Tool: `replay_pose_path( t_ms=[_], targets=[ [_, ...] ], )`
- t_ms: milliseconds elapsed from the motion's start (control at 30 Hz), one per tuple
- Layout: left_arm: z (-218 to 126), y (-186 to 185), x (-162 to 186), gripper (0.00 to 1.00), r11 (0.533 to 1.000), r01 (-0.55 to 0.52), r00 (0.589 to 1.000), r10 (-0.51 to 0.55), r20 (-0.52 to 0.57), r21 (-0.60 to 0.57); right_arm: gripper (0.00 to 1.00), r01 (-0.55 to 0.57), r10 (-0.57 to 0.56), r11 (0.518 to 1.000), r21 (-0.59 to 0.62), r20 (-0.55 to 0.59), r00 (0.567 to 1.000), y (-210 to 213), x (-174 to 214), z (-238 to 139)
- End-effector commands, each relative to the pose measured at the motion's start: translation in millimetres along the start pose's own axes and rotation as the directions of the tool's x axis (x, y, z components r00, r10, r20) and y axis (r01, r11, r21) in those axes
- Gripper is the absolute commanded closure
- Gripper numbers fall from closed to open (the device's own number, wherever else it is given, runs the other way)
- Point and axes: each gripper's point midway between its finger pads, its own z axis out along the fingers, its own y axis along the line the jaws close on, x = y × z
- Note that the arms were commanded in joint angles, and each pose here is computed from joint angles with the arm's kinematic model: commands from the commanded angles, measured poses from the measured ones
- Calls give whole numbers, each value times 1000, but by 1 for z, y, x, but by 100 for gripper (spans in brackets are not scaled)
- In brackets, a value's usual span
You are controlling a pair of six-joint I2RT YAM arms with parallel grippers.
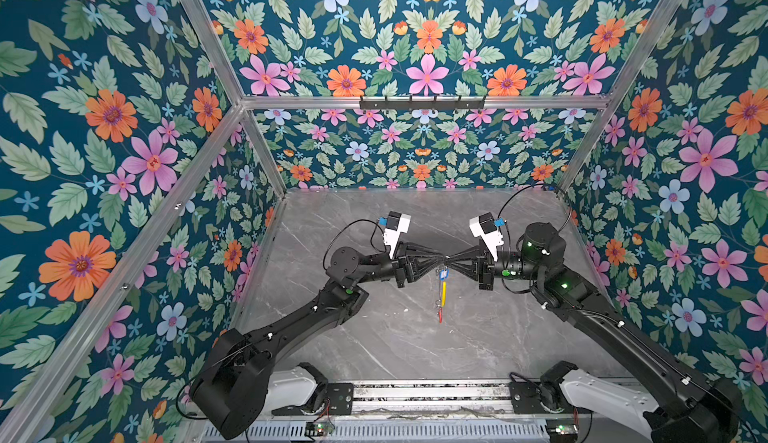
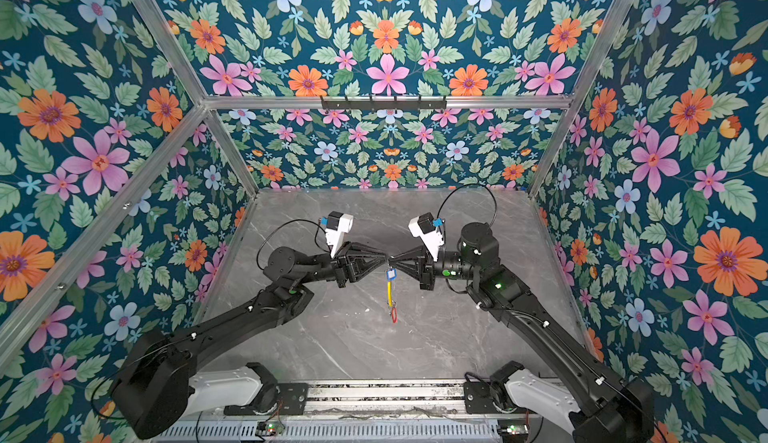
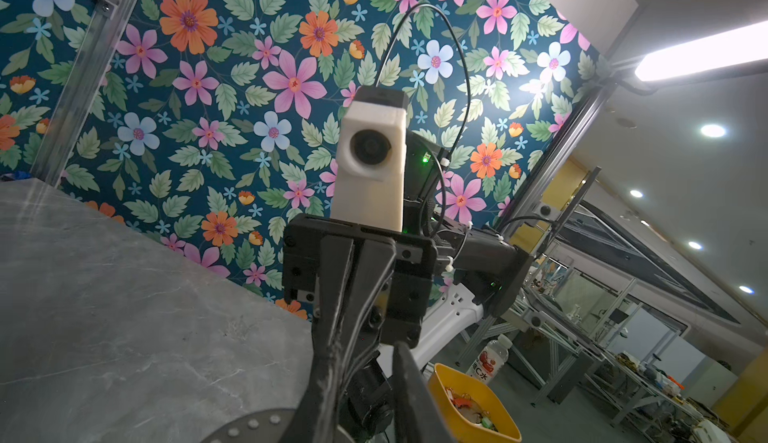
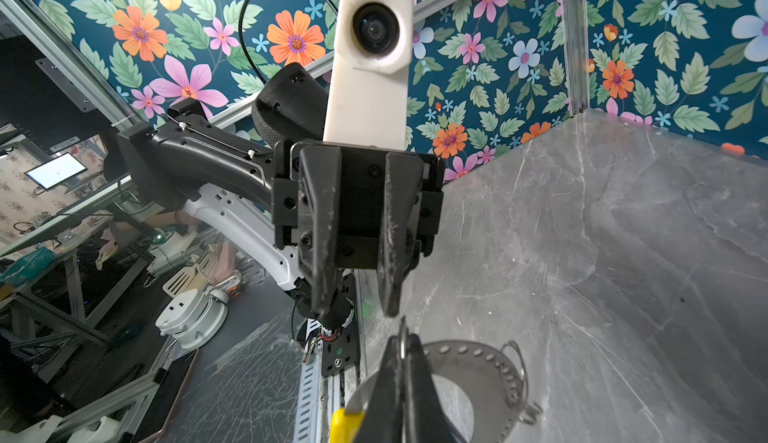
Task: Remove the keys from the keyring
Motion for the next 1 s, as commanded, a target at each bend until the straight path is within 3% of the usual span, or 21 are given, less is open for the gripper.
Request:
replay_pose_path(
  t_ms=[0, 333, 733, 967],
  targets=[
    [-1, 11, 6, 76, 998, -13, 1000, 12, -19, -57, 100, 26, -25, 1000, -6, 29, 999, 3, -10, 0],
    [-5, 6, 1, 69, 994, -61, 998, 59, -23, -93, 100, 43, -41, 998, -55, 30, 999, 21, -10, -7],
    [-4, -16, 1, 76, 998, -52, 998, 53, -25, 33, 100, 42, -41, 998, -38, 36, 998, 14, -15, -2],
    [-2, -11, 4, 80, 999, -27, 999, 28, -40, 20, 100, 39, -38, 999, -22, 42, 998, 10, -17, 0]
  ],
)
